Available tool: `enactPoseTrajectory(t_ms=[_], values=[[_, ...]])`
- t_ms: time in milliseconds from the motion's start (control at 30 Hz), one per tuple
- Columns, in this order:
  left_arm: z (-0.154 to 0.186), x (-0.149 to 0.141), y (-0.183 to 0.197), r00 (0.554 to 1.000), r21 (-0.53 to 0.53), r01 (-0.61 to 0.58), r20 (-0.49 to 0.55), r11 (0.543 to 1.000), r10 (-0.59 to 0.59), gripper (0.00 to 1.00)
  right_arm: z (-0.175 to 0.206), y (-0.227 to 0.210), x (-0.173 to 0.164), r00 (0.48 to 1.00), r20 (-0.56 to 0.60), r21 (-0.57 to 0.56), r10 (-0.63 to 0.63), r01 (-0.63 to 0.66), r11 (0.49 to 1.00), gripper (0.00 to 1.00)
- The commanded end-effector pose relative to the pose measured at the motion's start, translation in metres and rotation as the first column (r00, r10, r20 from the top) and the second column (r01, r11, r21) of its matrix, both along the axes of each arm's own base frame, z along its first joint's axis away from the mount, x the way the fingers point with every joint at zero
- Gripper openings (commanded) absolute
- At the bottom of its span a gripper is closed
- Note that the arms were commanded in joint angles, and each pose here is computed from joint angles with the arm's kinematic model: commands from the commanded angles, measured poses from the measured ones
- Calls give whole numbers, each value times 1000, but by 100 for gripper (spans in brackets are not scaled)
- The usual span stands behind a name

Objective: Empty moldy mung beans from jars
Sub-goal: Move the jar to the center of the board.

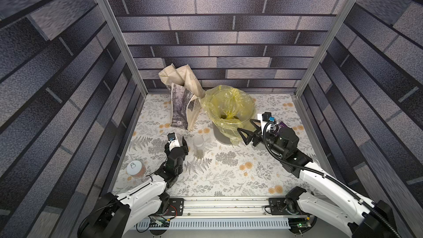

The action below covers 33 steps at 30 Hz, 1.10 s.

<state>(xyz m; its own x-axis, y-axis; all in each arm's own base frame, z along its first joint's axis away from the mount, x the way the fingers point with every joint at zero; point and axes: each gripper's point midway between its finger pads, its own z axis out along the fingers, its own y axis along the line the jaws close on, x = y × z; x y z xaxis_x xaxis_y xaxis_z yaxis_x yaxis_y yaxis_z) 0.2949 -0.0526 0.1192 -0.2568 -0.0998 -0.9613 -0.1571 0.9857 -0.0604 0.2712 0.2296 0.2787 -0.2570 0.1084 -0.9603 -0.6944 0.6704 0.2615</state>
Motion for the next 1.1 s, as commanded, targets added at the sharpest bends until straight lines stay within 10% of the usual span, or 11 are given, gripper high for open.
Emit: enactPoseTrajectory(t_ms=[0,1067], values=[[0,1,0,999,-38,-18,31,999,19,64,18,-1,7,999,22,35,-25,25,999,100],[-36,10,-34,999,-7,-11,-47,1000,11,69,10,-10,5,998,17,16,-61,61,998,100]])
